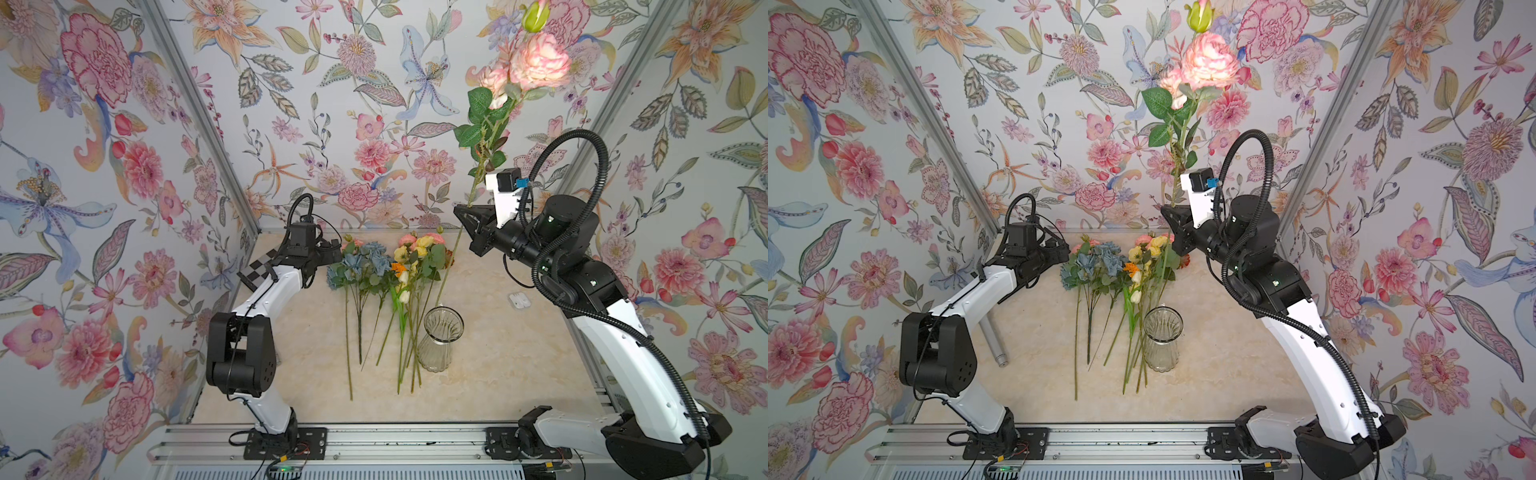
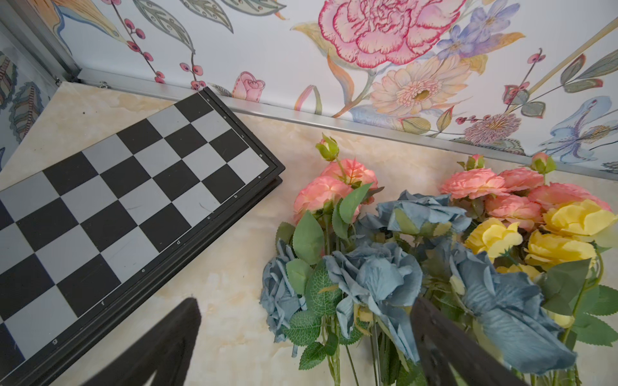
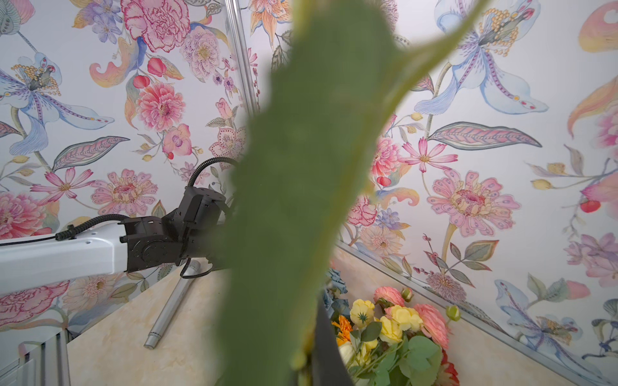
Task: Place the pink flowers into the vase
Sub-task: Place the flower in the vase.
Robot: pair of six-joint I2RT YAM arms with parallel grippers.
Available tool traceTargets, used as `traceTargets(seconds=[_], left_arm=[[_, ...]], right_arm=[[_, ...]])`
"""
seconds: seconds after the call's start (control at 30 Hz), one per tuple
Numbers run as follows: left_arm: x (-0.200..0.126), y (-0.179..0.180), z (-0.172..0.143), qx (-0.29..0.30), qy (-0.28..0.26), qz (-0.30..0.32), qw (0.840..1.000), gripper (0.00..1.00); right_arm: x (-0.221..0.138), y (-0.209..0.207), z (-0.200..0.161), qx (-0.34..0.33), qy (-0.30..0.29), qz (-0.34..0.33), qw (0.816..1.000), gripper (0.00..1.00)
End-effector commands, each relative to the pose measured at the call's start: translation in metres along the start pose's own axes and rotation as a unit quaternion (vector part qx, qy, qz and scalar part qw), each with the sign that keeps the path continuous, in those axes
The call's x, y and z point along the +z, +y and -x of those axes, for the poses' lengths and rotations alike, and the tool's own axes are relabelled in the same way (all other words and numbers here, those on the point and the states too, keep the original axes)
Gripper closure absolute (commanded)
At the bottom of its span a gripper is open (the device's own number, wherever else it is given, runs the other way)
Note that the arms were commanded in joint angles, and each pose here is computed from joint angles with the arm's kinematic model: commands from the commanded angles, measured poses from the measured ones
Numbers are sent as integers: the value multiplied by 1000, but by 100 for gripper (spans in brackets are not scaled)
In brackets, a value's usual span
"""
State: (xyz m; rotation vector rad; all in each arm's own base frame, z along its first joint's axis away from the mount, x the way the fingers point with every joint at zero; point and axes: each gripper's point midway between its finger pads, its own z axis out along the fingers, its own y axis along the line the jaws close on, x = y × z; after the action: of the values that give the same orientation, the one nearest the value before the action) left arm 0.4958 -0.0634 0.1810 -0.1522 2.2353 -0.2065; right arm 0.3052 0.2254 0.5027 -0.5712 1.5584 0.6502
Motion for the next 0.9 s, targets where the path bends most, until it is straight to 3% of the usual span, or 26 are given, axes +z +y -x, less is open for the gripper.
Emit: traceTargets(seconds=[0.0,0.4,0.87], left_arm=[[10,10,-23,1,32,23,999,1],[21,8,-41,-1,50,26,998,1],[26,0,-39,6,47,21,999,0]], right_arm=[[-7,2,-2,-2,-3,-4,1000,100],[-22,5,-6,10,-14,-5,1000,100],[-35,8,12,-4,-56,-12,998,100]])
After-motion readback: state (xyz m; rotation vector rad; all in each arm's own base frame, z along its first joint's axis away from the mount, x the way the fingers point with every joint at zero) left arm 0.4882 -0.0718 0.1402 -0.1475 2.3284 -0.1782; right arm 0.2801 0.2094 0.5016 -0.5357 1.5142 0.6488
